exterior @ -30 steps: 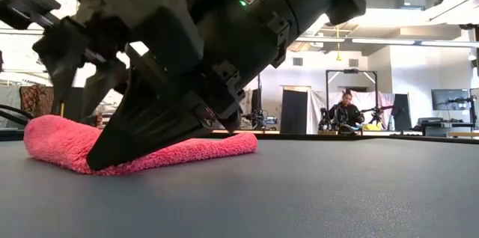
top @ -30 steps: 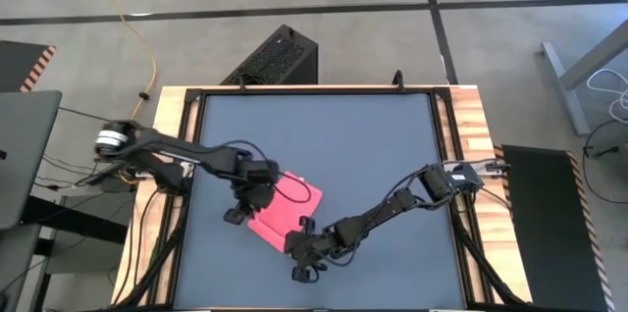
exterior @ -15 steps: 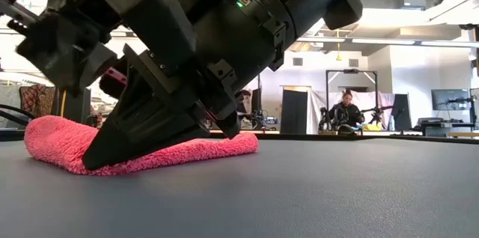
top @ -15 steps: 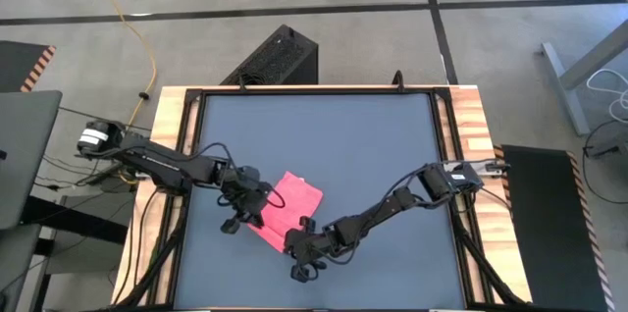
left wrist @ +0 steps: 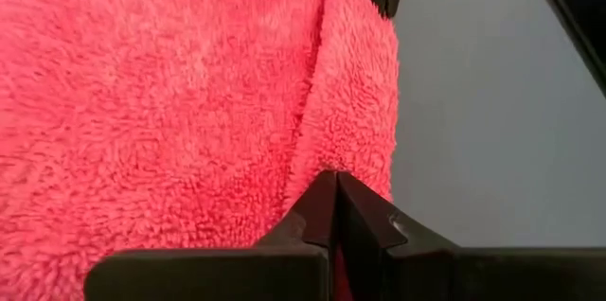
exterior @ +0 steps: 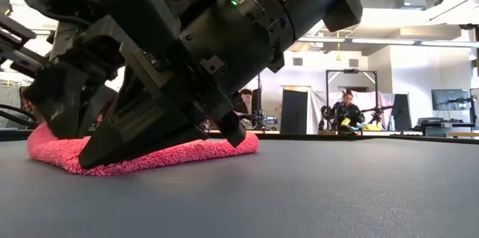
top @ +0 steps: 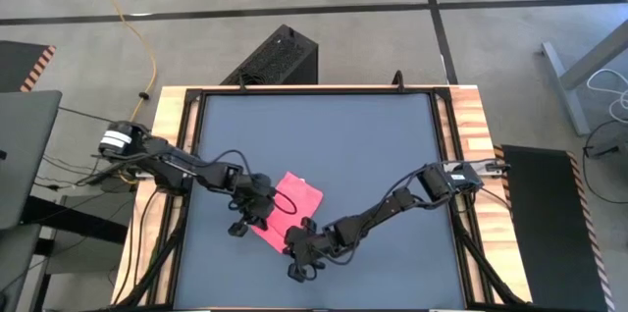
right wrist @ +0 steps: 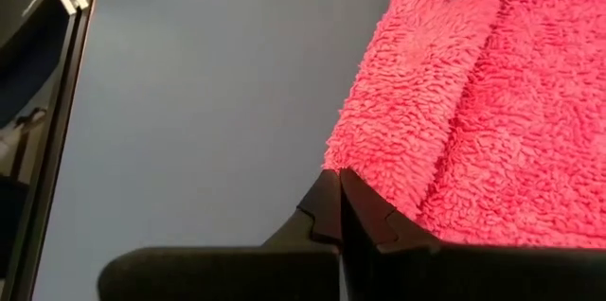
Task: Roll towel
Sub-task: Roll the red microfiber cloth
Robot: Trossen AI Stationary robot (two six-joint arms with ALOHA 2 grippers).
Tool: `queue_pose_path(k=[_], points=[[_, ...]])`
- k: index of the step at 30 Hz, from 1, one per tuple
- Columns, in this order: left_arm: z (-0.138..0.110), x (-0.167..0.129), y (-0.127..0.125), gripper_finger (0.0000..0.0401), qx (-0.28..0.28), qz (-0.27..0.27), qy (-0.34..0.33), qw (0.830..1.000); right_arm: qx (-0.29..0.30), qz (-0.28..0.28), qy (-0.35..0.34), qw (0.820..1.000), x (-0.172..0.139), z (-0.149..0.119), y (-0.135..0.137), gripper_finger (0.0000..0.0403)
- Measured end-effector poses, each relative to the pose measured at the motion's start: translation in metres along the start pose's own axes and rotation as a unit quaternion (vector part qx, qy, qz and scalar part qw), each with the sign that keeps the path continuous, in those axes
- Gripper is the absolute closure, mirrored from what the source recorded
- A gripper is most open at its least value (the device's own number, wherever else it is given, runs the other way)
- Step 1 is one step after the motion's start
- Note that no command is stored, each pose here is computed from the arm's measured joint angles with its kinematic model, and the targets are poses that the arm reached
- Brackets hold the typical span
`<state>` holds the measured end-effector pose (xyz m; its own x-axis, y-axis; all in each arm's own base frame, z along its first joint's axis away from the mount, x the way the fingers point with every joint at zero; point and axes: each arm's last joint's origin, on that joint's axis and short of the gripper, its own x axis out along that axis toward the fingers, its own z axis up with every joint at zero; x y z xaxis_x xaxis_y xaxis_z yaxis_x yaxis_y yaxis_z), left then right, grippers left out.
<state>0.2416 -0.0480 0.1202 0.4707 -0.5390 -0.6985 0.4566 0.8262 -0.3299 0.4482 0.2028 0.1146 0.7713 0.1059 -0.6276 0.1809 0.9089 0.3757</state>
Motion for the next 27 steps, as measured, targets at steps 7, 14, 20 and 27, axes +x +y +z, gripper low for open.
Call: queue_pose_path(k=[7,14,20,27], points=[[-0.008,0.007,0.003,0.0401,-0.030,-0.018,0.030,0.999,0.030,-0.021,-0.022,0.999,-0.005,-0.001,0.005,0.0388],[-0.011,0.007,0.003,0.0401,-0.061,-0.018,0.045,0.997,0.076,-0.034,-0.050,0.995,-0.008,0.001,0.008,0.0388],[-0.012,0.007,0.002,0.0401,-0.076,-0.017,0.051,0.996,0.096,-0.040,-0.074,0.992,-0.017,0.007,0.013,0.0390],[-0.014,0.007,0.002,0.0401,-0.089,-0.028,0.058,0.994,0.147,-0.033,-0.079,0.985,-0.023,0.011,0.017,0.0393]])
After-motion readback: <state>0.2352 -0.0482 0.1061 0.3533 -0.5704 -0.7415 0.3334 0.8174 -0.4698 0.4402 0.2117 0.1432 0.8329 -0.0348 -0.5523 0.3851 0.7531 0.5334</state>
